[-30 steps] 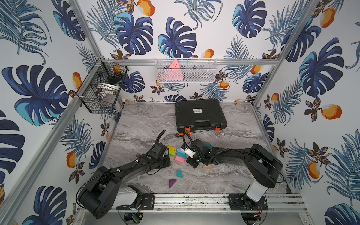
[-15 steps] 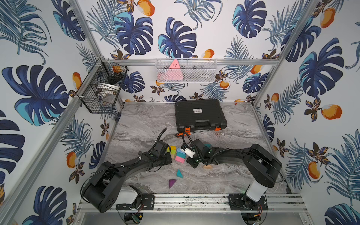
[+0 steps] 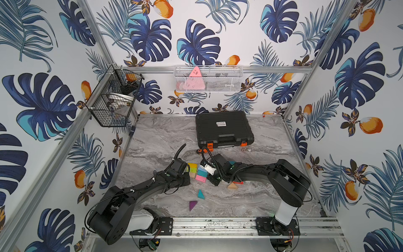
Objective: Assemble a piece of candy with building blocks
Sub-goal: Assemble the building block at the center of the board.
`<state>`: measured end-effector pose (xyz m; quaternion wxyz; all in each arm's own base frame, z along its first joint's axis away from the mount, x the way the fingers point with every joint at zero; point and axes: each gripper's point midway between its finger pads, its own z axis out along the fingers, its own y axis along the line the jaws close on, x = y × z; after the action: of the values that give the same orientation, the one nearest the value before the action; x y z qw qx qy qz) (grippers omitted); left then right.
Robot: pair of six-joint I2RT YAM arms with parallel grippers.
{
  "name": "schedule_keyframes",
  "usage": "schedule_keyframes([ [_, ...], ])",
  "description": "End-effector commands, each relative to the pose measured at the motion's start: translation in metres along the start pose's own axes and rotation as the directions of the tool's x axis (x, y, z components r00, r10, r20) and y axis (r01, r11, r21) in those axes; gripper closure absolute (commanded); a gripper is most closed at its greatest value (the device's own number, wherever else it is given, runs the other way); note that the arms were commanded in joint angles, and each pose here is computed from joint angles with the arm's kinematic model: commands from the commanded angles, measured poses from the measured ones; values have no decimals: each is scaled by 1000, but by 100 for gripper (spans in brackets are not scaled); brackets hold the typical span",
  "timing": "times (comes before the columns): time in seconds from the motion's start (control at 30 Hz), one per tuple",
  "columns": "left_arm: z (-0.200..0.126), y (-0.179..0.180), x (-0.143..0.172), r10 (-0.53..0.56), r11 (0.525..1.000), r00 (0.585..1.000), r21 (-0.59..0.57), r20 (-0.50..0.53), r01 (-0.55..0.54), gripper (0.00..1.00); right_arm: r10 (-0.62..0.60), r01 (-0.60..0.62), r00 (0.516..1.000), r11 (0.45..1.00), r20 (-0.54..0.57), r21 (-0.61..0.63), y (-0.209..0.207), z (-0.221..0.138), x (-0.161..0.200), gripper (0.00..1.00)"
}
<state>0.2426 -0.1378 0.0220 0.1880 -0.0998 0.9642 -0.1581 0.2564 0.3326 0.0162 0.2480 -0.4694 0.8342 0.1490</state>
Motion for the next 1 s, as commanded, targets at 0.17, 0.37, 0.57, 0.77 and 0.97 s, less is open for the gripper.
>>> schedule_keyframes([
  [0.17, 5, -2, 3, 14, 1000, 1000, 17, -15, -13, 71, -54, 55, 996, 998, -74, 8, -4, 7, 14, 78],
  [0.37, 6, -2, 6, 17, 1000, 1000, 27, -18, -17, 71, -62, 63, 997, 998, -50, 17, -9, 4, 9, 78],
  [0.57, 3, -10, 14, 32, 997, 999, 78, -34, -29, 72, -72, 72, 997, 997, -41, 10, -9, -2, 6, 78],
  [0.77, -5, -15, 19, 29, 994, 999, 105, -17, -27, 72, -53, 54, 998, 998, -29, 36, -20, -9, 7, 79],
  [0.97, -1, -18, 21, 44, 994, 999, 97, -26, -41, 73, -32, 35, 998, 998, -55, 45, -27, 2, 11, 79],
])
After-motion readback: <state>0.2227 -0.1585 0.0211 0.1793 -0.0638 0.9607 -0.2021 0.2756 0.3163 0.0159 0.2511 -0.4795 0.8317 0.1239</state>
